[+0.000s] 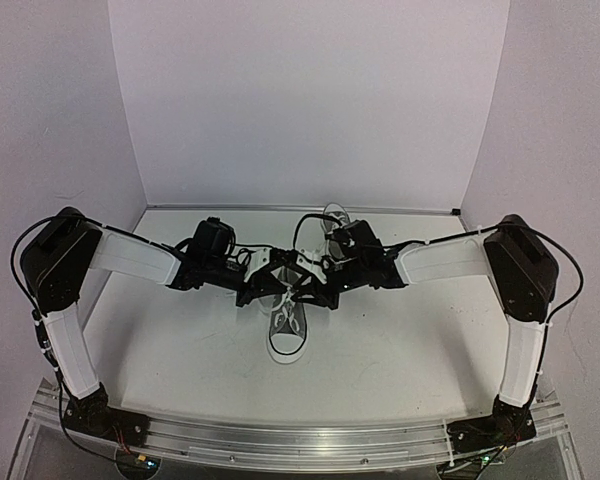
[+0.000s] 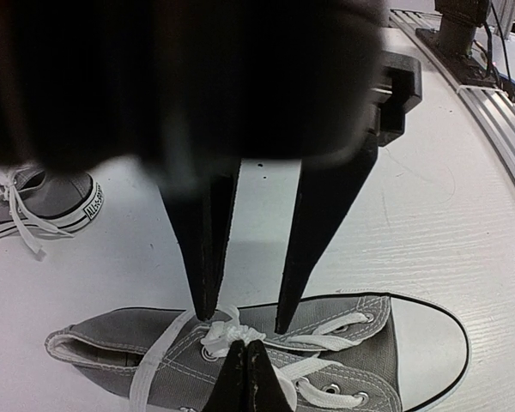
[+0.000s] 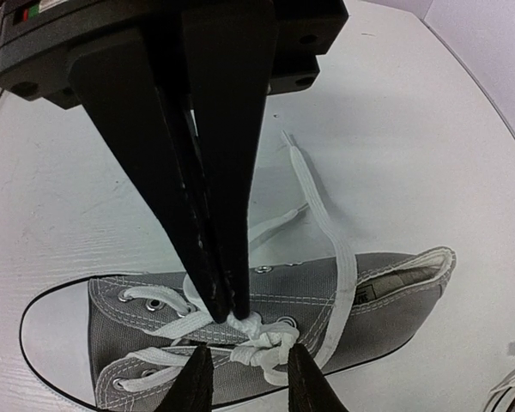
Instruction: Tie the shoes
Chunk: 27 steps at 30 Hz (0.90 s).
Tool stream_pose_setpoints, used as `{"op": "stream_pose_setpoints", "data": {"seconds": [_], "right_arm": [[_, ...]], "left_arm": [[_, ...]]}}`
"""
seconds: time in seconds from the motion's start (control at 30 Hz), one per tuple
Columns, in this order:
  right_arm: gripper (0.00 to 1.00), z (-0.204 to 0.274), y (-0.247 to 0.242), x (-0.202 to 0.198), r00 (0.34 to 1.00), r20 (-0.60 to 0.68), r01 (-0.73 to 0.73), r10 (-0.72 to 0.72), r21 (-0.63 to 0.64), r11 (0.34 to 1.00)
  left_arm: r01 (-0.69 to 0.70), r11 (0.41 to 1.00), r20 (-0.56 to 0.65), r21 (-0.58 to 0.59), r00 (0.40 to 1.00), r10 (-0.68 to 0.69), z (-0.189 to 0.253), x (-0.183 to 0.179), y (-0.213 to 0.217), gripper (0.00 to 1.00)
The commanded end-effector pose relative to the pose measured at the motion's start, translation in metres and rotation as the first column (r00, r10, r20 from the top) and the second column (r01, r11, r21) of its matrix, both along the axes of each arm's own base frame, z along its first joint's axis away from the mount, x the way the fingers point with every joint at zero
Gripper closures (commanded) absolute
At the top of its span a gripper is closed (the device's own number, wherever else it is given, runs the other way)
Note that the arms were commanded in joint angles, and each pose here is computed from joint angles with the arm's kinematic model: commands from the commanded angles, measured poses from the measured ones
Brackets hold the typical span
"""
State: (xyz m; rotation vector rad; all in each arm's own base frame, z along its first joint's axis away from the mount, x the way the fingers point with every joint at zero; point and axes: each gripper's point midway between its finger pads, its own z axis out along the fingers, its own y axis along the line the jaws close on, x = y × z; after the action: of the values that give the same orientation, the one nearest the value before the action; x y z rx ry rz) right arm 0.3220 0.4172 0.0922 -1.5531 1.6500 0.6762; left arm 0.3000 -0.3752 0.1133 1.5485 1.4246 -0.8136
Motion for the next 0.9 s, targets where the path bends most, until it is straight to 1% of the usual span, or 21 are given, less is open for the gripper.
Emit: {"op": "stream_pose_setpoints", "data": {"seconds": [0.0, 0.23, 0.37, 0.53, 0.73, 0.87], "right_arm": [[0.72, 0.028, 0.015, 0.003, 0.995, 0.093, -0.033, 0.029, 0.047, 0.998], [0.74, 0.031, 0.017, 0.004, 0.994, 0.105, -0.038, 0.032, 0.052, 0.998], [0.73, 0.031, 0.014, 0.005, 0.995, 0.099, -0.024, 0.018, 0.059, 0.998], [0.73, 0.041, 0.003, 0.012, 0.998, 0.054, 0.008, -0.016, 0.133, 0.991], [0.69, 0.044, 0.002, 0.006, 0.999, 0.048, -0.019, 0.012, 0.160, 0.987], [0.68, 0.038, 0.002, 0.005, 0.999, 0.049, -0.027, 0.020, 0.152, 0.988]], "left_arm": [[0.029, 0.999, 0.022, -0.022, 0.999, -0.028, 0.007, 0.002, -0.004, 1.00], [0.029, 0.999, 0.017, -0.023, 0.999, -0.029, 0.006, 0.003, -0.004, 1.00], [0.027, 0.999, 0.016, -0.028, 1.000, -0.027, 0.007, 0.004, -0.002, 1.00], [0.024, 0.999, 0.021, -0.031, 1.000, -0.023, 0.007, 0.003, 0.001, 1.00], [0.032, 0.999, 0.030, -0.044, 0.999, -0.030, 0.009, 0.002, 0.002, 1.00], [0.044, 0.998, 0.038, -0.047, 0.998, -0.042, 0.009, -0.001, 0.002, 1.00]]}}
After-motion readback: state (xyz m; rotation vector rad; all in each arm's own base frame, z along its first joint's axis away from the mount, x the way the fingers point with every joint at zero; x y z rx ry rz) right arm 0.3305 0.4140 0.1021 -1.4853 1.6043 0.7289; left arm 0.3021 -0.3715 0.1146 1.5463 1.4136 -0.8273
